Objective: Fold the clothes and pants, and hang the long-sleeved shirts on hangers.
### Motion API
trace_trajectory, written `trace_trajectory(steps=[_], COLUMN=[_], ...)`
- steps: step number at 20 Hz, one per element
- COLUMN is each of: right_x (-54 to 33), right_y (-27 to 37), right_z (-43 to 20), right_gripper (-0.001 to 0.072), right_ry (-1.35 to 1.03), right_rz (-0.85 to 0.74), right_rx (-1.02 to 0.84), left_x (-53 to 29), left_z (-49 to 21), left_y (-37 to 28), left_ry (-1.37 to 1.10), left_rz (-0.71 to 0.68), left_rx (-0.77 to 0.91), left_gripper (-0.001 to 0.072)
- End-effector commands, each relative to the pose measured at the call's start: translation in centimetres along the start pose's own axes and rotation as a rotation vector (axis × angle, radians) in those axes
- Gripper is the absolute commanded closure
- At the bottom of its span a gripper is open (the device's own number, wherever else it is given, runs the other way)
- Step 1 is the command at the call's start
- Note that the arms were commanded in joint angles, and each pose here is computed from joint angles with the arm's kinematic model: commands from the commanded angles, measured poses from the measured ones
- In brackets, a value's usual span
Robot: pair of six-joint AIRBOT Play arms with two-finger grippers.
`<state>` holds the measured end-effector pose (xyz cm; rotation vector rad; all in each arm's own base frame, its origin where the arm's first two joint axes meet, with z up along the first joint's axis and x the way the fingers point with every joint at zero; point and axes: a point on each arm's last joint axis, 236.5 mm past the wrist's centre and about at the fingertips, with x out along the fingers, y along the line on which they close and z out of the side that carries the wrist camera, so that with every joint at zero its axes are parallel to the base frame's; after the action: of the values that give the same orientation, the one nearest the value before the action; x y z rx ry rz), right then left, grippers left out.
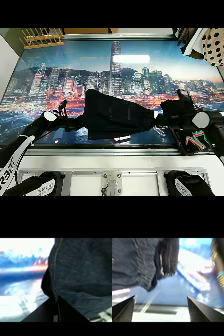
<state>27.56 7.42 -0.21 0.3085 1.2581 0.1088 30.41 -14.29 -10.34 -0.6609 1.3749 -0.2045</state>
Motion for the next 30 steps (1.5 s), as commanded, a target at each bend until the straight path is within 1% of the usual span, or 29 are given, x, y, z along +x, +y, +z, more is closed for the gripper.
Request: trace_trajectory(steps=[1, 6, 10, 11, 12, 13, 17, 18, 19, 20, 23, 25, 27, 28, 30], right_x=[4.6, 8.3, 8.4, 8.4, 8.4, 8.4, 8.7, 8.8, 8.9, 8.9, 8.5, 6.0, 0.5, -3.3, -11.4], right_y=[1.0, 2.4, 4.6, 4.6, 4.6, 4.5, 4.4, 4.3, 4.2, 3.9, 3.2, 3.6, 5.7, 7.4, 11.1], right_z=[-2.4, -1.8, -1.4, -1.3, -1.2, -1.0, -0.9, -1.0, -1.2, -1.2, -1.1, 1.2, 5.6, 7.9, 11.1], right_gripper=[0.0009, 0.0009, 0.0013, 0.0089, 0.0250, 0.0317, 0.0349, 0.0444, 0.0634, 0.0687, 0.0688, 0.0689, 0.0689, 0.0689, 0.0689], right_ry=[0.097, 0.128, 0.133, 0.128, 0.121, 0.111, 0.109, 0.114, 0.120, 0.120, 0.117, 0.071, -0.037, -0.111, -0.262], right_rz=[0.086, 0.167, 0.265, 0.269, 0.268, 0.267, 0.263, 0.261, 0.253, 0.244, 0.209, 0.188, 0.198, 0.223, 0.297], right_rx=[0.081, 0.227, 0.246, 0.249, 0.236, 0.226, 0.230, 0.230, 0.223, 0.214, 0.158, 0.058, -0.054, -0.104, -0.184], left_x=[-0.3, -0.3, -0.3, -0.3, -0.3, -0.3, -0.3, -0.3, -0.3, -0.3, -0.8, -4.2, -12.0, -17.4, -28.4], left_z=[0.6, 0.6, 0.6, 0.6, 0.7, 0.7, 0.7, 0.7, 0.6, 0.6, 1.2, 4.5, 9.3, 11.3, 12.1], left_y=[-0.8, -0.7, -0.7, -0.7, -0.7, -0.7, -0.7, -0.7, -0.7, -0.7, -1.1, -3.6, -8.6, -11.8, -18.3], left_ry=[-0.014, -0.013, -0.014, -0.015, -0.015, -0.015, -0.015, -0.015, -0.014, -0.014, -0.031, -0.124, -0.312, -0.427, -0.654], left_rz=[-0.010, -0.009, -0.008, -0.008, -0.009, -0.008, -0.009, -0.009, -0.009, -0.009, -0.016, -0.069, -0.154, -0.202, -0.284], left_rx=[0.014, 0.014, 0.014, 0.014, 0.014, 0.014, 0.014, 0.014, 0.014, 0.014, 0.020, 0.052, 0.142, 0.206, 0.358], left_gripper=[0.0692, 0.0692, 0.0693, 0.0692, 0.0693, 0.0692, 0.0693, 0.0693, 0.0692, 0.0692, 0.0693, 0.0692, 0.0693, 0.0692, 0.0692])
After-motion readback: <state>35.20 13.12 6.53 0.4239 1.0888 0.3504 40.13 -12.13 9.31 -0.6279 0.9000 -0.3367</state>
